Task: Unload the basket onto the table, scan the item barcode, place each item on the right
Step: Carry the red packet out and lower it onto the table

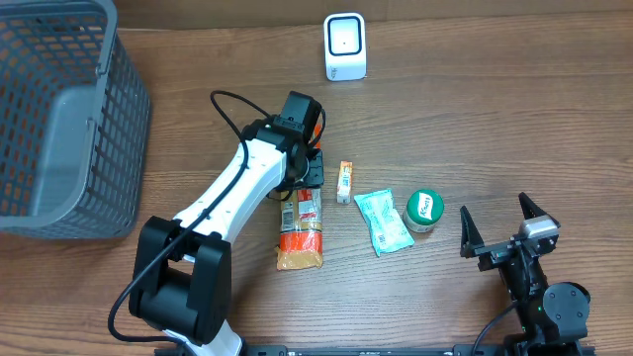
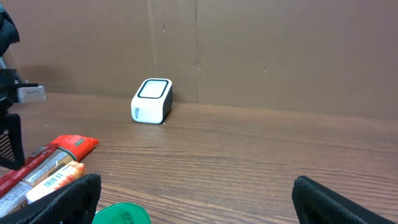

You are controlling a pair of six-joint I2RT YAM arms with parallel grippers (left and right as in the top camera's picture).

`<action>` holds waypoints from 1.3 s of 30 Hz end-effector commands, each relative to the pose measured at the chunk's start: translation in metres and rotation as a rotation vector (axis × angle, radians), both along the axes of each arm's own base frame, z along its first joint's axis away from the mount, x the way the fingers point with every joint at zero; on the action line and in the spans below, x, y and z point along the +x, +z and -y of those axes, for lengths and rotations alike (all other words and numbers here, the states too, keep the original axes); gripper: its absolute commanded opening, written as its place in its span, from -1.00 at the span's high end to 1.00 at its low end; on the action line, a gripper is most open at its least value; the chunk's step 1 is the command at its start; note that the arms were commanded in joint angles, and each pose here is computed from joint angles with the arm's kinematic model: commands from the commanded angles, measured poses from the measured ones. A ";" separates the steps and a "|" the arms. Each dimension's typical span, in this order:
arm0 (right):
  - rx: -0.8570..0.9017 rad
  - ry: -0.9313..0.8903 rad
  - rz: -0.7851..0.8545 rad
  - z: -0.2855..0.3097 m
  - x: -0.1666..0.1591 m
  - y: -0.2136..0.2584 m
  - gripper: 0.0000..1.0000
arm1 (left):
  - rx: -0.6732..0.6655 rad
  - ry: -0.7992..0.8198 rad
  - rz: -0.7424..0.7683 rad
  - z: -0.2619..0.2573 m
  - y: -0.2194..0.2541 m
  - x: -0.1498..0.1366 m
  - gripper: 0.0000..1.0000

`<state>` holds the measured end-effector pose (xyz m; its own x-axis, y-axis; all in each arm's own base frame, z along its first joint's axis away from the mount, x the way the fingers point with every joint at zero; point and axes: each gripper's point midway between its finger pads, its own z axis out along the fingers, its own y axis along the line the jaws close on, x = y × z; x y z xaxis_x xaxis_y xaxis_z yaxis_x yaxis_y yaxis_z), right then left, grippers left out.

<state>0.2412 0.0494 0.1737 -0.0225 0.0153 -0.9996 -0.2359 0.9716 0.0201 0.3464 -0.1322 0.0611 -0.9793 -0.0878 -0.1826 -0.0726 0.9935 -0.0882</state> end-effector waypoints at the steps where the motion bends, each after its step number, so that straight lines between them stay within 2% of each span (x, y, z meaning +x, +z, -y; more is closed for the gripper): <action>1: -0.001 -0.002 0.005 0.001 0.000 -0.002 -1.00 | -0.023 0.015 0.001 0.000 -0.003 -0.005 0.07; 6: -0.001 -0.002 0.005 0.001 0.000 -0.002 -1.00 | -0.024 0.029 0.006 -0.002 -0.018 -0.008 0.10; 19: -0.001 -0.002 0.005 0.001 0.000 -0.002 -1.00 | -0.013 0.001 0.005 -0.004 -0.029 -0.013 0.59; 27: -0.001 -0.002 0.005 0.001 0.000 -0.002 -1.00 | 0.005 -0.081 0.006 -0.005 -0.029 -0.014 0.52; 34: -0.001 -0.002 0.005 0.001 0.000 -0.002 -1.00 | 0.035 -0.067 0.001 -0.011 -0.030 -0.016 0.49; 39: -0.001 -0.001 0.005 0.001 0.000 -0.002 -1.00 | 0.027 -0.026 -0.001 -0.011 -0.030 -0.016 0.39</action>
